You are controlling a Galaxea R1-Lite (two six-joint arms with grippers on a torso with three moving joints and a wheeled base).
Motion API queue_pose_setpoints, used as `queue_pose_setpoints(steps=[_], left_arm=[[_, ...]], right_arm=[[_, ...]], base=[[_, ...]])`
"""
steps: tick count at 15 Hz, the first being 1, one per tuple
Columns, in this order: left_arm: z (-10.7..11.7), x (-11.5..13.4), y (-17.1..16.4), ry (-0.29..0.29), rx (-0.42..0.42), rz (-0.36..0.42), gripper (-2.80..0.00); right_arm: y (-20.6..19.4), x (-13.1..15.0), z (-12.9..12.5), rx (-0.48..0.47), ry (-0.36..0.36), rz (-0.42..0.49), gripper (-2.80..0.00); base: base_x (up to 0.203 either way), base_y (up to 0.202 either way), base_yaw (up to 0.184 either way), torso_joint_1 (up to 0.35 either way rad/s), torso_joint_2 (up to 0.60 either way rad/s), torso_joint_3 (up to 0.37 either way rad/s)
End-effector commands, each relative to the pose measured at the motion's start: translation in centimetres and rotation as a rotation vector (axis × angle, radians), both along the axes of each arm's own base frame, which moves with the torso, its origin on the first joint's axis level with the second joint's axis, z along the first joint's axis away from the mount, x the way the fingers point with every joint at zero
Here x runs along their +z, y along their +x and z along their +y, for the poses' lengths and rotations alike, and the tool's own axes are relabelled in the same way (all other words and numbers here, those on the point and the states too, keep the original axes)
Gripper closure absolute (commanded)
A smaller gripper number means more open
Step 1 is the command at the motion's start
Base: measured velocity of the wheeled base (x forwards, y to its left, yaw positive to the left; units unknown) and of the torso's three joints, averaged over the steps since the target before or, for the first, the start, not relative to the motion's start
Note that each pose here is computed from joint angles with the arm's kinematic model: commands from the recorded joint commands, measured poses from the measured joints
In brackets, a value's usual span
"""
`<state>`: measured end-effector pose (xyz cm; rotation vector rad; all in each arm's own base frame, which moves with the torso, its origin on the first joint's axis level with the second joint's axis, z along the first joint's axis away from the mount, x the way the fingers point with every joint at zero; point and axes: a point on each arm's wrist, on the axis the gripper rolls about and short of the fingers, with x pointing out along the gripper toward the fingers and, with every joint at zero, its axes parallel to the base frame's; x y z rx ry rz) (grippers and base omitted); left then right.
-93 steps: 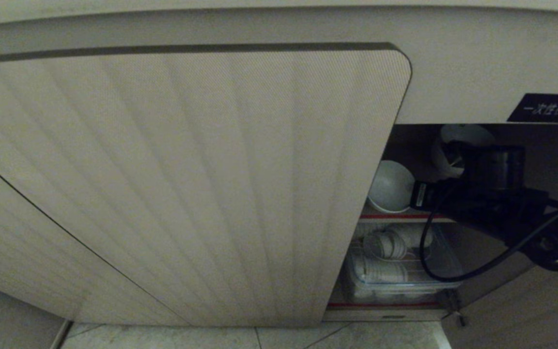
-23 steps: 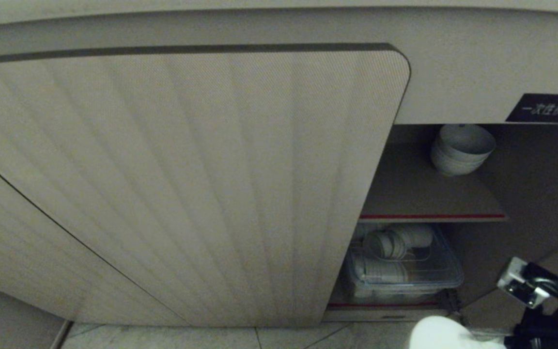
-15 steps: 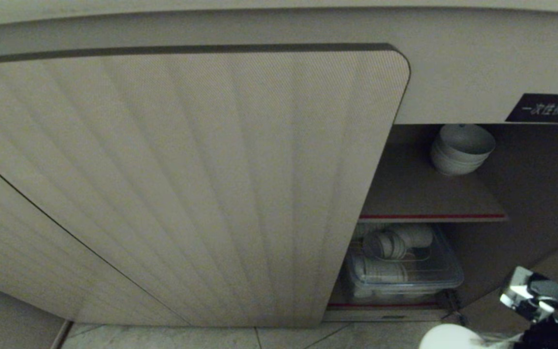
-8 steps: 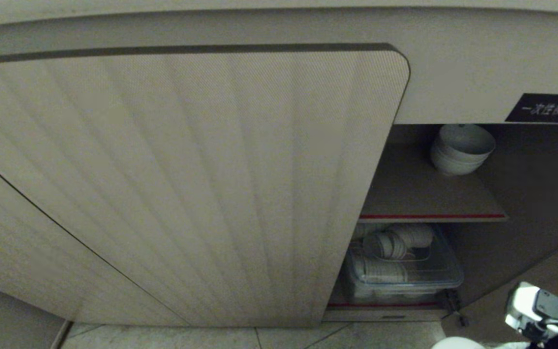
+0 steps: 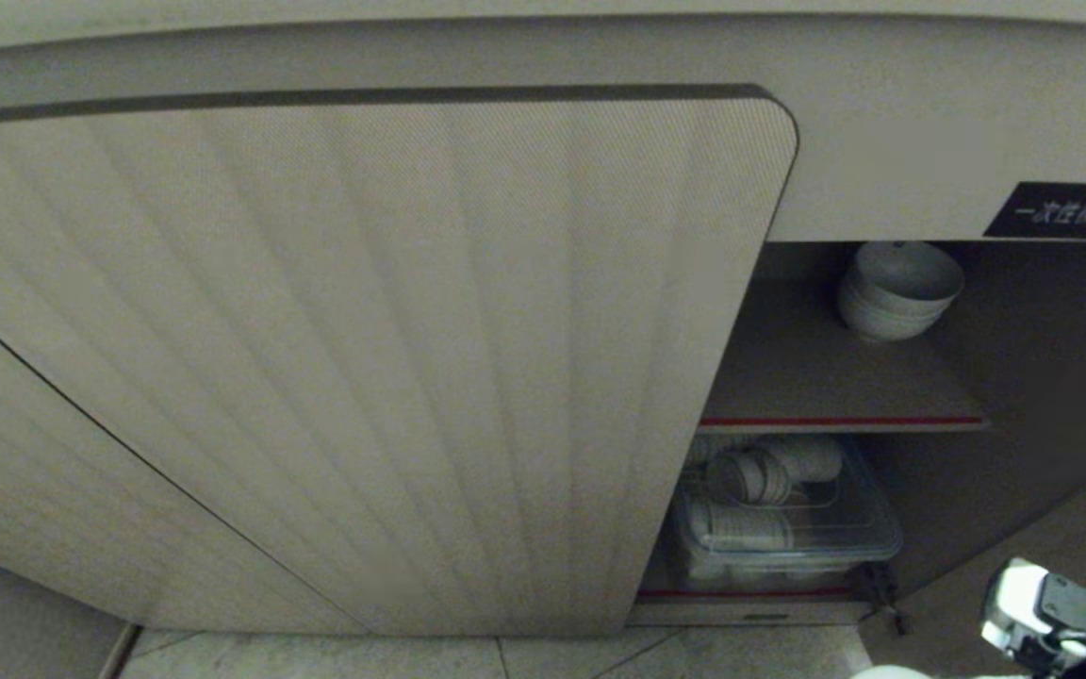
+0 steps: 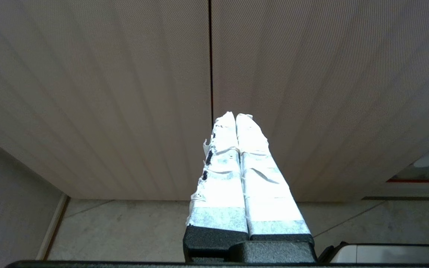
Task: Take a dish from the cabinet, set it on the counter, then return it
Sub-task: Place it on the table
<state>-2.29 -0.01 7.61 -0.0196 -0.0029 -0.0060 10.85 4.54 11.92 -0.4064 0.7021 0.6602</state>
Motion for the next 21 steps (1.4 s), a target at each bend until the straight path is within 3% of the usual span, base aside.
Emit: queue_pose_setpoints(steps=[1,21], left_arm=[[0.00,0.00,0.00,0.000,-0.002,0.000,0.00],[0.00,0.00,0.00,0.000,0.000,0.000,0.00]], right_arm=[[0.01,-0.05,0.03,0.001,0.002,0.005,0.00],[-0.45,-0.69,-0.14,-0.006,0.012,0.018,0.00]], base=[[0.000,0.000,0.000,0.000,0.00,0.000],[0.000,0.000,0.000,0.000,0.00,0.000]])
